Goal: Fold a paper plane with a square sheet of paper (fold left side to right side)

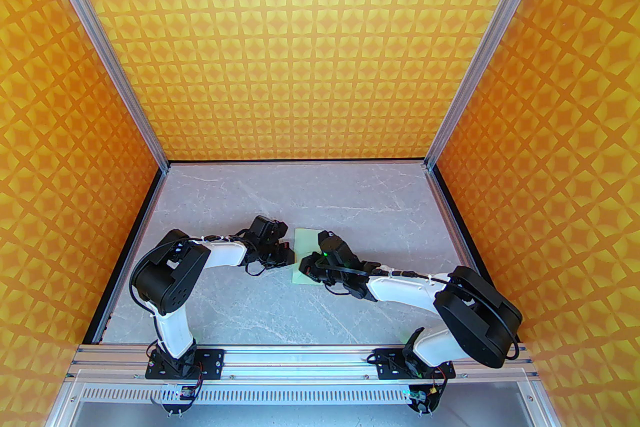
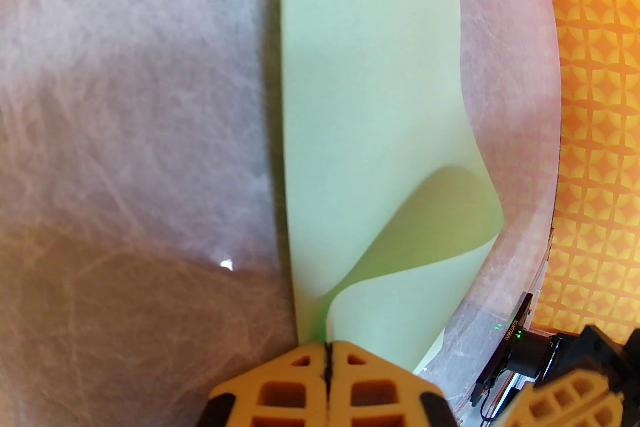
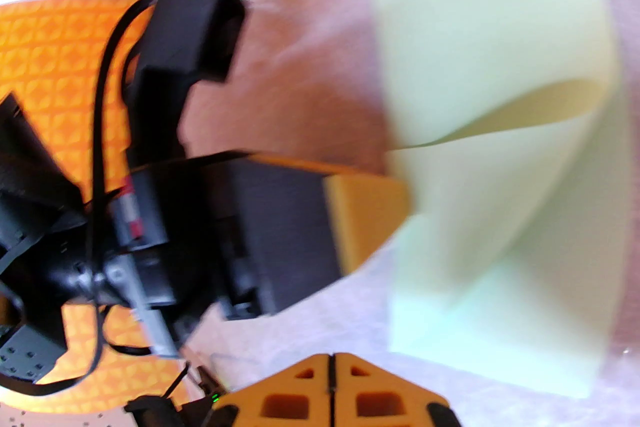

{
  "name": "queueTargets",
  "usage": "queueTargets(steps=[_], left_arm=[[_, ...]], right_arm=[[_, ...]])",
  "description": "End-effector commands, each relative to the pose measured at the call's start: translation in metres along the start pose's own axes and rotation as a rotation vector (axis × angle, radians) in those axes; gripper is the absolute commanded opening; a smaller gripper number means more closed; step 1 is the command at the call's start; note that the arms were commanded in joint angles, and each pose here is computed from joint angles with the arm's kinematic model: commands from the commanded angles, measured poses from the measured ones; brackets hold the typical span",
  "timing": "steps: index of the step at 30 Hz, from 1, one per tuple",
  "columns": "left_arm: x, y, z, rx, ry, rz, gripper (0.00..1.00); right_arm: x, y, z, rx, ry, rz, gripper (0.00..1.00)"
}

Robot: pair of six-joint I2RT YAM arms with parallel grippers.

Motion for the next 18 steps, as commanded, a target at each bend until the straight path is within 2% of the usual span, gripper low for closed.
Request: queueTargets(steps=[1, 5, 12, 18], left_arm=[[0.006, 0.001, 0.002, 0.011, -0.009, 0.023, 0.02], [0.006, 0.001, 0.001, 0.010, -0.009, 0.024, 0.02], [0.007, 0.003, 0.001, 0.011, -0.008, 0.027, 0.02], [0.008, 0.004, 0.000, 0.013, -0.010, 0.031, 0.02]], right_arm=[[0.000, -0.004, -0.009, -0.019, 0.062, -0.016, 0.05], [0.009, -0.008, -0.005, -0.022, 0.046, -0.003, 0.01], [0.029, -0.015, -0.001, -0.014, 0.048, 0.013, 0.00], [0.034, -0.016, -0.013, 0.007, 0.135, 0.003, 0.00]])
Point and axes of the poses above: each hand's point on the last joint's axis, 136 mm out from that joint toward the fingers, its own x axis out along the fingers, its own z axis along the line the jaws close on, y = z × x, the point moved 8 cm from there along -x, back along the fingers, and after that the axes turned 2 degrees about x, right-handed, at the moved point
